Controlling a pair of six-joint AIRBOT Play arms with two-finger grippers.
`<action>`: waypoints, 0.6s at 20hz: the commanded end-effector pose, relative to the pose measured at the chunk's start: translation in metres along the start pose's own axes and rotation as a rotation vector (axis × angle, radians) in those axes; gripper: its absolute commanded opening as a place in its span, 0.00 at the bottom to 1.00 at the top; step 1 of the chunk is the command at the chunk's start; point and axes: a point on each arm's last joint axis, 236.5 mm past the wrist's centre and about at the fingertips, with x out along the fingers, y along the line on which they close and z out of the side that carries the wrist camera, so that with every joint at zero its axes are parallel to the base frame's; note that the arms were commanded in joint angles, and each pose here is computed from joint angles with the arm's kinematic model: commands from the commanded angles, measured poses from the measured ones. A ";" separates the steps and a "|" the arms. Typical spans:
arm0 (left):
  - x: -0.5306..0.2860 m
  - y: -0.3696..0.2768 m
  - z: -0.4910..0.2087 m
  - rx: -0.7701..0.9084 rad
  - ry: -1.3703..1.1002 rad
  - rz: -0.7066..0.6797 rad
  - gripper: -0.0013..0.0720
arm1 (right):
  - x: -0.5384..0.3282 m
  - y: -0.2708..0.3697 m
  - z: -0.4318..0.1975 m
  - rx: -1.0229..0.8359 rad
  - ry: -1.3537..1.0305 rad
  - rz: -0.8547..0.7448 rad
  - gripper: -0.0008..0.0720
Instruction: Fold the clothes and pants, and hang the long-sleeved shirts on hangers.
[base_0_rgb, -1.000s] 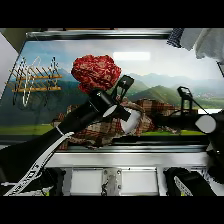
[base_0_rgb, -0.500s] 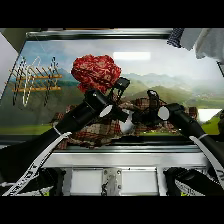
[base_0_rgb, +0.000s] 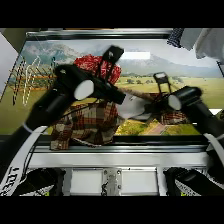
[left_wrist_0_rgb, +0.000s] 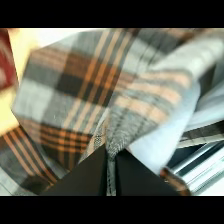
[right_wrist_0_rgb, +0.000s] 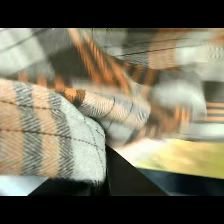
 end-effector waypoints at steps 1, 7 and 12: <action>-0.099 -0.041 0.055 0.063 -0.235 -0.181 0.05 | -0.119 -0.041 -0.008 -0.019 -0.092 -0.073 0.06; -0.172 -0.059 0.057 0.101 -0.330 -0.250 0.05 | -0.185 -0.037 -0.047 0.139 -0.115 0.028 0.06; -0.028 0.007 -0.004 -0.048 -0.001 -0.116 0.05 | -0.133 0.026 -0.005 0.072 -0.126 0.228 0.06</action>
